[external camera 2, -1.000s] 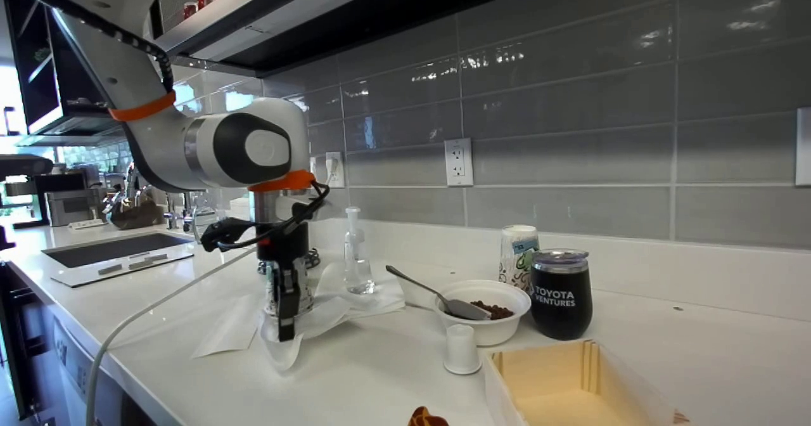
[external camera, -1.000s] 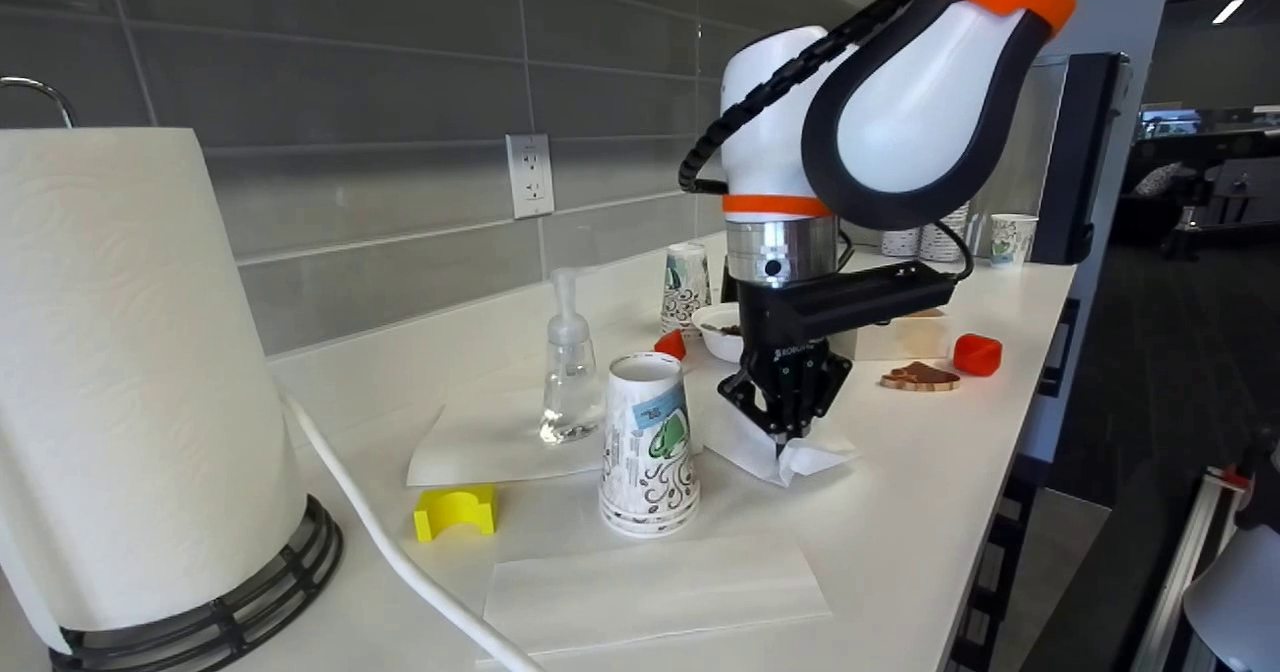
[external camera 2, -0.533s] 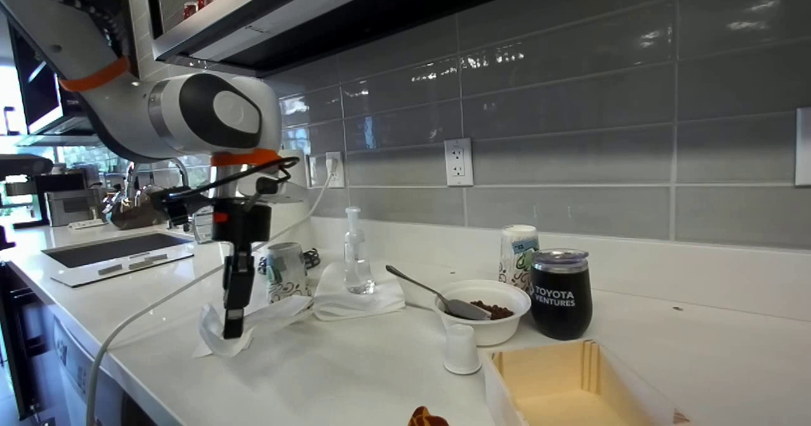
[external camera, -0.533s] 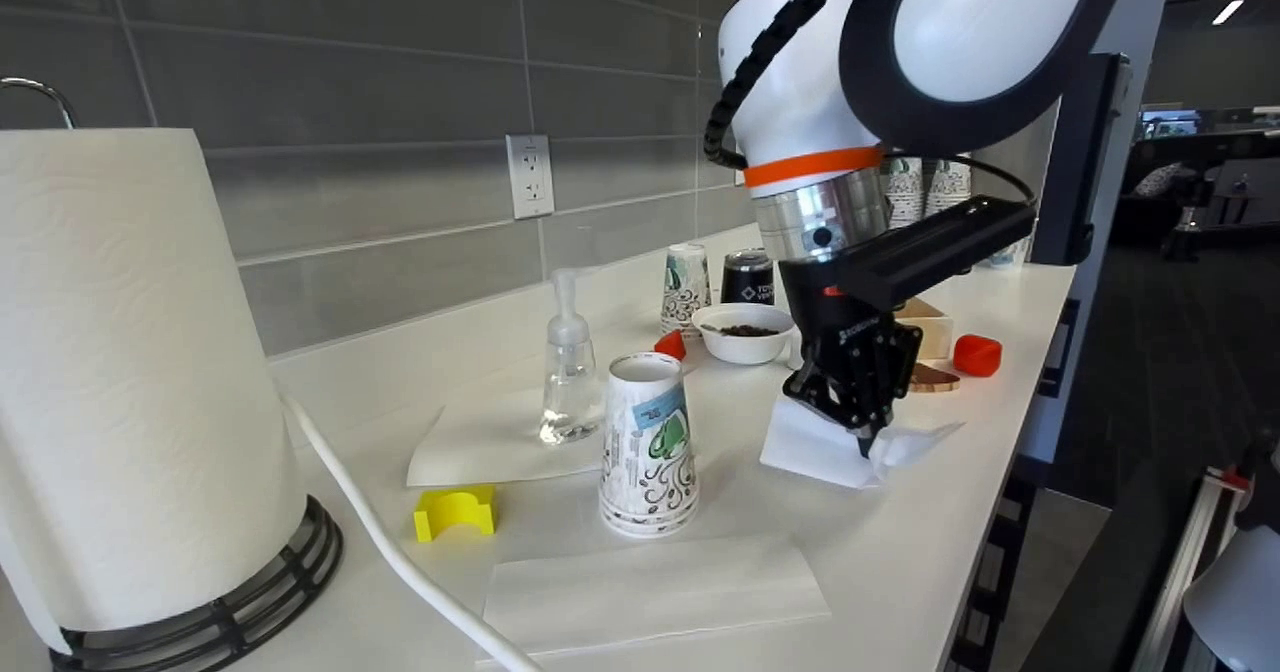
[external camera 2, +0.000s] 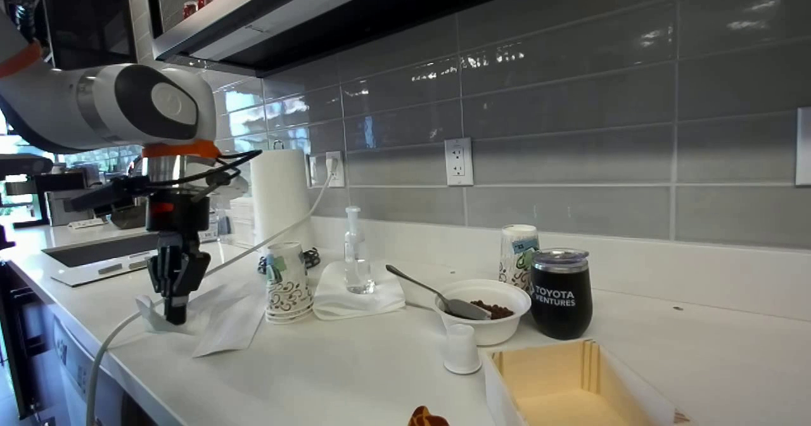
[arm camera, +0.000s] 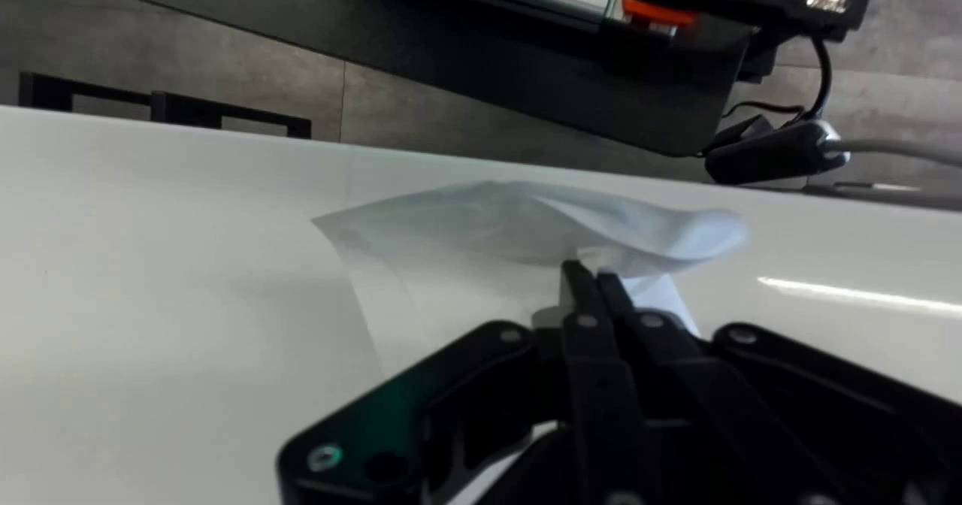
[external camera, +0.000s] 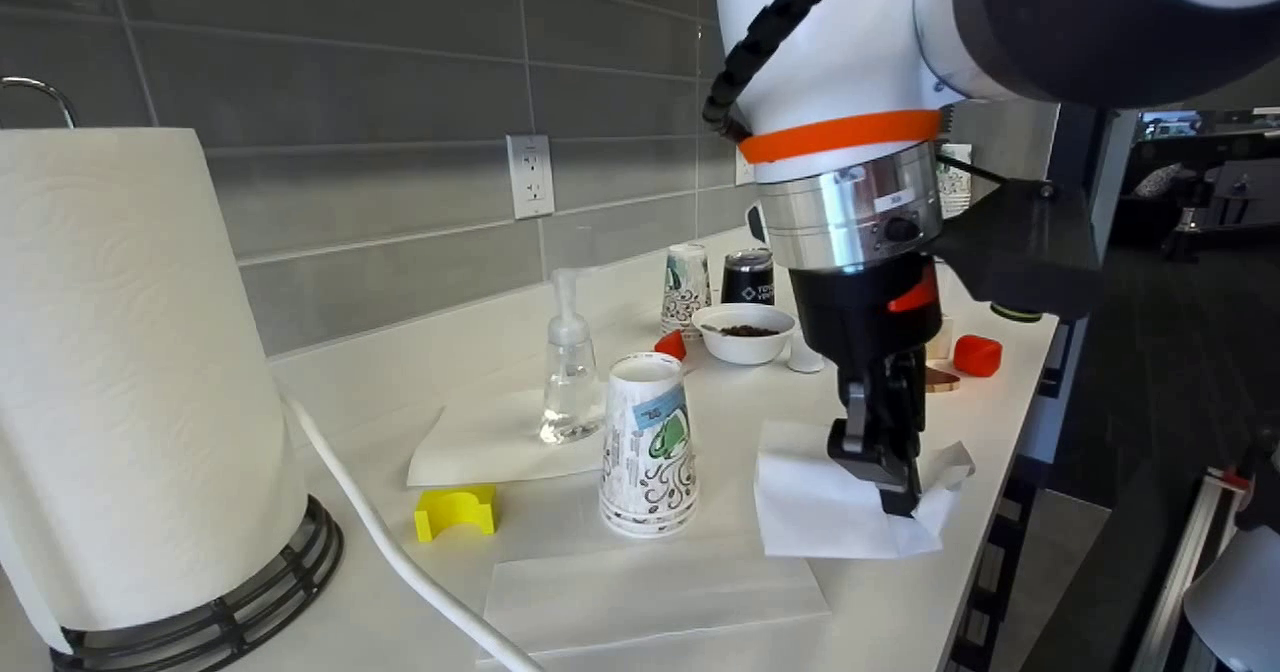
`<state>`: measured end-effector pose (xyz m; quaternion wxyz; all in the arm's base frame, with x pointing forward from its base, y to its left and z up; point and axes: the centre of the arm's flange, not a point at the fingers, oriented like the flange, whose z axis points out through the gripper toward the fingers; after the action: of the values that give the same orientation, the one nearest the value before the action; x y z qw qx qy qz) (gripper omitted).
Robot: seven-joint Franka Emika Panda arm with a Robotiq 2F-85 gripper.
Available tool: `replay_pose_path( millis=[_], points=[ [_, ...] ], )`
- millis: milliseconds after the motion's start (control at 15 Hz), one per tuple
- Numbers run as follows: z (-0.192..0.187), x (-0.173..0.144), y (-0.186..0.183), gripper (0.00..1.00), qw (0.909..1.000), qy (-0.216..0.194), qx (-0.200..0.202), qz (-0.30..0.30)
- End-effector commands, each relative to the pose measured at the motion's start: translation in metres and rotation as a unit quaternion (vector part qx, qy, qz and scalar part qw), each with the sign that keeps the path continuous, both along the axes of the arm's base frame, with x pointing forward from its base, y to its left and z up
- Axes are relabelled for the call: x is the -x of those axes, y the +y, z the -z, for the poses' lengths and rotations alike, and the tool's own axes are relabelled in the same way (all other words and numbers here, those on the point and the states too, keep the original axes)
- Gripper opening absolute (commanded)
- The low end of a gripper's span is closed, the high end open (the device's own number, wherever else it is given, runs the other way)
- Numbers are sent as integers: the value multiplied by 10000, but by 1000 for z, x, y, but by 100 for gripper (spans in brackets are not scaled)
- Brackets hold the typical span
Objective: Use one napkin to wipe the countertop.
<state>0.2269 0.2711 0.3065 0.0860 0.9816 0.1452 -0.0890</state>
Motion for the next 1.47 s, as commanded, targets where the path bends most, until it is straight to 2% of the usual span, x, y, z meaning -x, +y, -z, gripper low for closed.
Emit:
replay_pose_path(
  millis=[0, 200, 400, 600, 667, 733, 800, 1000, 1200, 1267, 1400],
  points=[
    [2, 14, 41, 0, 9948, 23, -171, -1000],
    [9, 19, 75, 0, 9828, -191, -296, -1815],
    [17, 10, 101, 0, 9632, -483, -413, -2612],
    [26, 0, 115, 0, 9468, -479, -498, -3144],
    [29, -2, 118, 26, 9425, -458, -497, -3274],
    [33, -4, 119, 27, 9370, -459, -509, -3426],
    [36, -6, 121, 32, 9332, -473, -493, -3528],
    [40, -13, 120, 56, 9262, -523, -465, -3705],
    [39, -17, 117, 78, 9238, -527, -491, -3760],
    [36, -15, 114, 85, 9237, -502, -510, -3765],
    [28, -6, 108, 99, 9360, -428, -372, -3473]
  ],
)
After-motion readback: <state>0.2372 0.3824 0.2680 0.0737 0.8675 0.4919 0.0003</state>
